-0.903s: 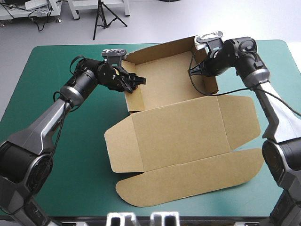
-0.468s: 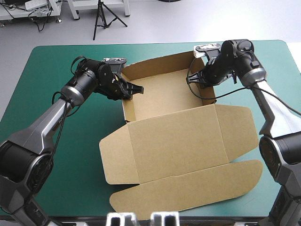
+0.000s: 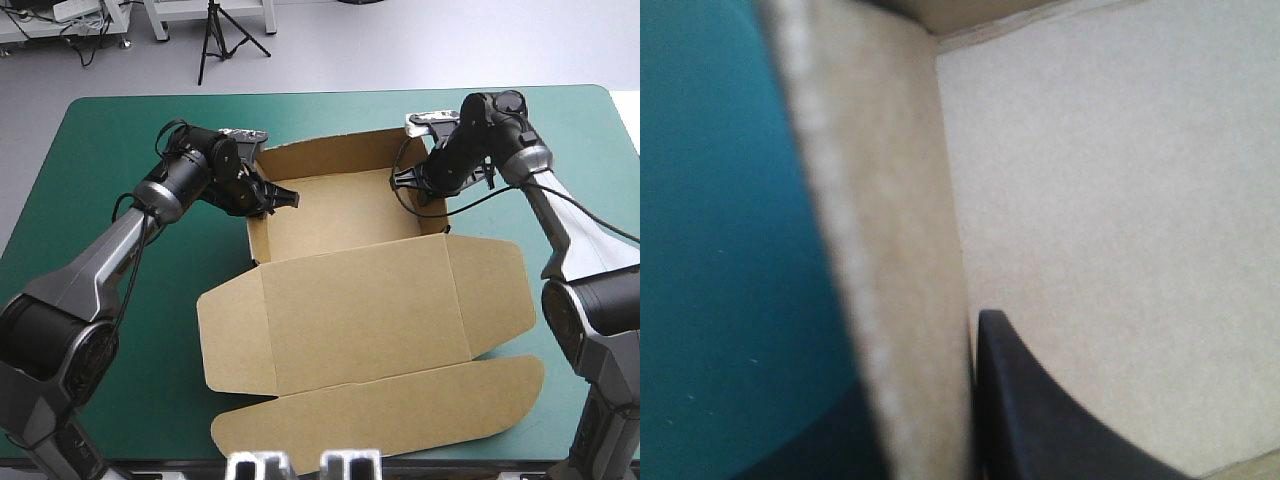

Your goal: Fold the box

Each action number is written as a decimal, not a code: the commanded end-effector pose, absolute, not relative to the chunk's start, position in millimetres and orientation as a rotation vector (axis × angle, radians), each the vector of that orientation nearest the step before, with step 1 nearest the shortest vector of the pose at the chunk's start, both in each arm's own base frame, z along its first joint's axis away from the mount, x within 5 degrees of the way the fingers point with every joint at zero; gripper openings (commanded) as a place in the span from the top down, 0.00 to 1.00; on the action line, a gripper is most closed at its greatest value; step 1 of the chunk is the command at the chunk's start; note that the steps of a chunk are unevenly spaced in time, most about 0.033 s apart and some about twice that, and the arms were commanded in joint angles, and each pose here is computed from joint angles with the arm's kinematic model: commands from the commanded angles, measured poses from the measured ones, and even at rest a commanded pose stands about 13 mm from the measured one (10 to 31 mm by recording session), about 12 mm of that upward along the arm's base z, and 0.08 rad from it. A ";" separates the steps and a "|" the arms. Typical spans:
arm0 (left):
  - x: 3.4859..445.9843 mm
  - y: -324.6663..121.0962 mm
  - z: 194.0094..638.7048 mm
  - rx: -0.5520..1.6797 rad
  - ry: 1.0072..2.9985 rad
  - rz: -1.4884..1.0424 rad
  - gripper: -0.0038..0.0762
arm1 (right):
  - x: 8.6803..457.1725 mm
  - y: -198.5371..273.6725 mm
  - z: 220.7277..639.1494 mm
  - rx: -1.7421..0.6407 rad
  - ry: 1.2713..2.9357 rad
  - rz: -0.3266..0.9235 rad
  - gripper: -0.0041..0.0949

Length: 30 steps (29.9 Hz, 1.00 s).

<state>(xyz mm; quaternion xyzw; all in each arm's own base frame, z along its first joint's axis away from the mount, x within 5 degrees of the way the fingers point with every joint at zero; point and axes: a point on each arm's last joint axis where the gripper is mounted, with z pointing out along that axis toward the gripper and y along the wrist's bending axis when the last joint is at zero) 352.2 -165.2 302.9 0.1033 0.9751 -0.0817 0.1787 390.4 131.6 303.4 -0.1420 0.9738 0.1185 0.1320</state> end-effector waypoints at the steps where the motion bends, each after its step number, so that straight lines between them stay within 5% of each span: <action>1: 346.7 -185.4 323.1 0.418 2.648 -0.415 0.96 | 374.8 152.6 325.5 -0.478 2.750 0.605 0.98; 9: 362.5 -201.6 289.3 0.546 2.830 -0.403 0.96 | 371.3 162.3 310.8 -0.497 2.800 0.551 0.98; 30: 378.9 -226.1 281.1 0.753 2.807 -0.172 0.96 | 382.7 167.4 288.1 -0.433 2.826 0.306 0.98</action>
